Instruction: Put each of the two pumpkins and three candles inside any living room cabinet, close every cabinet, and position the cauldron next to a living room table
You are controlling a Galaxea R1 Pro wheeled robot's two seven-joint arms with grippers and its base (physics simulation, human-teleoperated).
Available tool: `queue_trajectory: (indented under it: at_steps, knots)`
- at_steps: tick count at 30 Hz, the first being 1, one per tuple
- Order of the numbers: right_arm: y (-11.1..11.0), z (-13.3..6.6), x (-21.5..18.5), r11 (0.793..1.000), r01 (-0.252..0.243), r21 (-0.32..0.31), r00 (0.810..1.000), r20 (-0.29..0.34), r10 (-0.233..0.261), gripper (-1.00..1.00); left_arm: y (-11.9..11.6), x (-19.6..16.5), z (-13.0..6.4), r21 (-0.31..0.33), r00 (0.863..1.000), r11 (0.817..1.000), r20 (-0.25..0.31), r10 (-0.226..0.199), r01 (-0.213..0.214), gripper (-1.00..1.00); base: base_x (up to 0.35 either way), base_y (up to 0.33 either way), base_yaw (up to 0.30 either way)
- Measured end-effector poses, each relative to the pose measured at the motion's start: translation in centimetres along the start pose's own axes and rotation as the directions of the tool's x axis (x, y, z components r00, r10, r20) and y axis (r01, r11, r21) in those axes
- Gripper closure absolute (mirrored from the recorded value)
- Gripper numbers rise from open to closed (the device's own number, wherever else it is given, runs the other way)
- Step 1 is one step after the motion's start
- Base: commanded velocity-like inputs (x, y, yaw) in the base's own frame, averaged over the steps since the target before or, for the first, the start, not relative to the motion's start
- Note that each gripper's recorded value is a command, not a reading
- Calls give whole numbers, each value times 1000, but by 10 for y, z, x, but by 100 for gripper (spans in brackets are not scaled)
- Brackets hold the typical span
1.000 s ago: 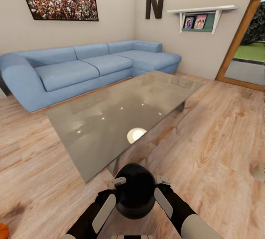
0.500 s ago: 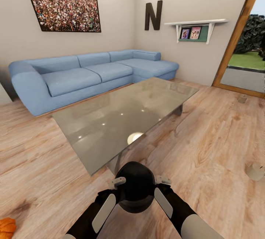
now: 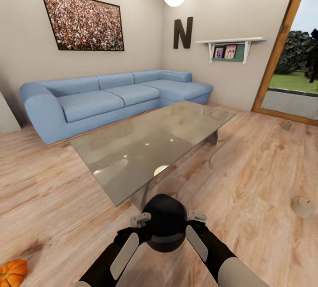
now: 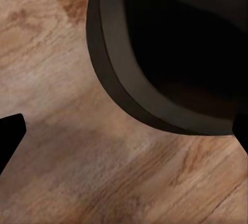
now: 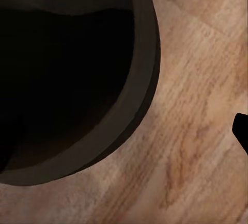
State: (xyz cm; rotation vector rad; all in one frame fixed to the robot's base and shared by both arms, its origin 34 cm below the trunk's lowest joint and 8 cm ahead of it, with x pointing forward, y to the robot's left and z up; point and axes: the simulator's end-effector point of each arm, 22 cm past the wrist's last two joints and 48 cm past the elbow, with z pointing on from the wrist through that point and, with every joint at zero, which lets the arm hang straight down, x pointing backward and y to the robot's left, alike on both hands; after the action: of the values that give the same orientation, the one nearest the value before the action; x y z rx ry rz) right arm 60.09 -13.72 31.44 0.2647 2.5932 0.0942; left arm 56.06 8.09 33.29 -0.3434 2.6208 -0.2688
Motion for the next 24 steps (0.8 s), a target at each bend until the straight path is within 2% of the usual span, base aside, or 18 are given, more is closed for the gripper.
queue_trajectory:
  at_steps: [7,24]
  knots:
    - [4,-11,-13,1000,0,-7,999,32,1,-100,-3,-10,-10,7,1000,1000,26,4,-4,-100,-99,48,0]
    - [10,-39,-43,1000,3,-22,995,103,-1,-100,-14,-34,-36,25,996,1000,91,12,-14,-100,-274,151,0]
